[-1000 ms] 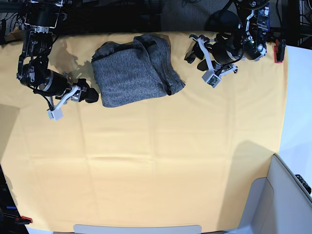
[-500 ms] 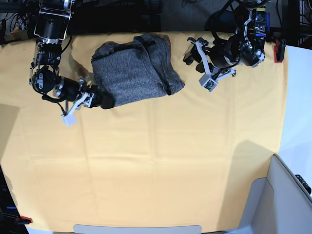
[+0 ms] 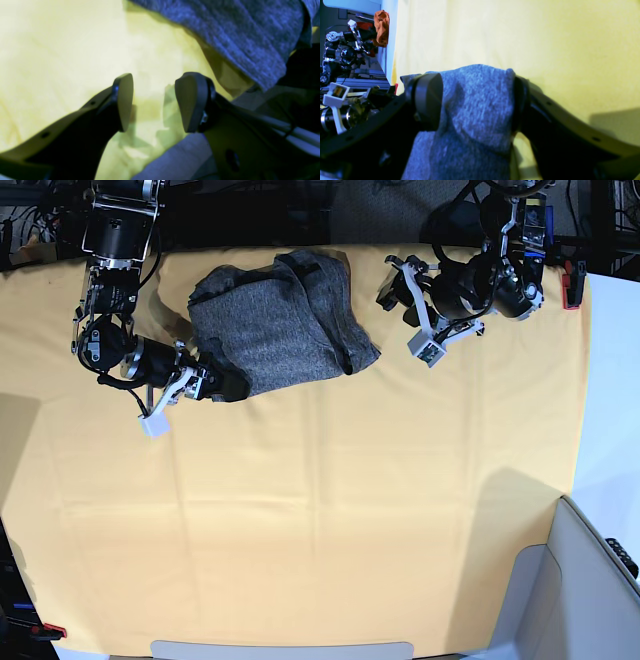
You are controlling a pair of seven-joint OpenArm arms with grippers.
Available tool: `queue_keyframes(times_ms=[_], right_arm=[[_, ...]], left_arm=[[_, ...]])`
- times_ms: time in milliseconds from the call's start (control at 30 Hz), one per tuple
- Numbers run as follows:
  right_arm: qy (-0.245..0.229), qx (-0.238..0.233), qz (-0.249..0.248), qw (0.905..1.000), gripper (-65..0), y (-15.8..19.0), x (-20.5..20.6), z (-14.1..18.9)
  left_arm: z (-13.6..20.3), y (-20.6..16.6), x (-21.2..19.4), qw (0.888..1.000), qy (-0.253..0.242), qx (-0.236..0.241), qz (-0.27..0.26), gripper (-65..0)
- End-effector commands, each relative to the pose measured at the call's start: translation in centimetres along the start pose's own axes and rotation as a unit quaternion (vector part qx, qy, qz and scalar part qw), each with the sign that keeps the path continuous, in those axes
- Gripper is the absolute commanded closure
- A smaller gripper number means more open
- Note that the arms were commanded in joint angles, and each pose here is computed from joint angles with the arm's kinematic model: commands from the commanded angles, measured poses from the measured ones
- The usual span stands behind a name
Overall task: Fold the T-shirt properly
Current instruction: 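Grasp opposite sides of the grey bundle with both grippers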
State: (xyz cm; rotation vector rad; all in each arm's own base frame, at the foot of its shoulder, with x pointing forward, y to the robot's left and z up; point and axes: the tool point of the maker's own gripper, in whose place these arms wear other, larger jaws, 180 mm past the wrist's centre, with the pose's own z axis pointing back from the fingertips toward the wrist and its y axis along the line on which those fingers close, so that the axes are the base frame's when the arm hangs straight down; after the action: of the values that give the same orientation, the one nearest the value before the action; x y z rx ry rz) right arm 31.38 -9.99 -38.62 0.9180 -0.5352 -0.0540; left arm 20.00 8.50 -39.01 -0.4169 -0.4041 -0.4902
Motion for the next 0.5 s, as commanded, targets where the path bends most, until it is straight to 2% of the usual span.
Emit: queue_keyframes(times_ms=[0, 133, 167, 267, 467], right_arm=[[0.009, 0.006, -0.001, 0.9999, -33.0, 0.4, -0.1, -0.1], [0.007, 0.006, -0.001, 1.0, -19.7, 0.5, 0.0, -0.2], [0.006, 0.006, -0.001, 1.0, -18.6, 0.5, 0.0, -0.2], [0.006, 0.006, -0.001, 1.0, -18.4, 0.5, 0.0, -0.2], [0.004, 0.006, -0.002, 1.0, -18.8, 0.4, 0.1, -0.1]], left_arm=[[0.2, -0.7, 0.9, 1.0, -0.016, -0.016, -0.002, -30.6], [0.2, -2.0, 1.8, 0.999, -0.014, -0.049, 0.001, -30.6], [0.2, -2.3, 2.0, 0.998, -0.013, -0.056, 0.002, -30.6], [-0.2, -2.6, 2.4, 0.997, -0.013, -0.079, 0.012, -30.6], [-2.5, -3.7, 1.4, 0.987, 0.005, -0.145, 0.074, -31.5]])
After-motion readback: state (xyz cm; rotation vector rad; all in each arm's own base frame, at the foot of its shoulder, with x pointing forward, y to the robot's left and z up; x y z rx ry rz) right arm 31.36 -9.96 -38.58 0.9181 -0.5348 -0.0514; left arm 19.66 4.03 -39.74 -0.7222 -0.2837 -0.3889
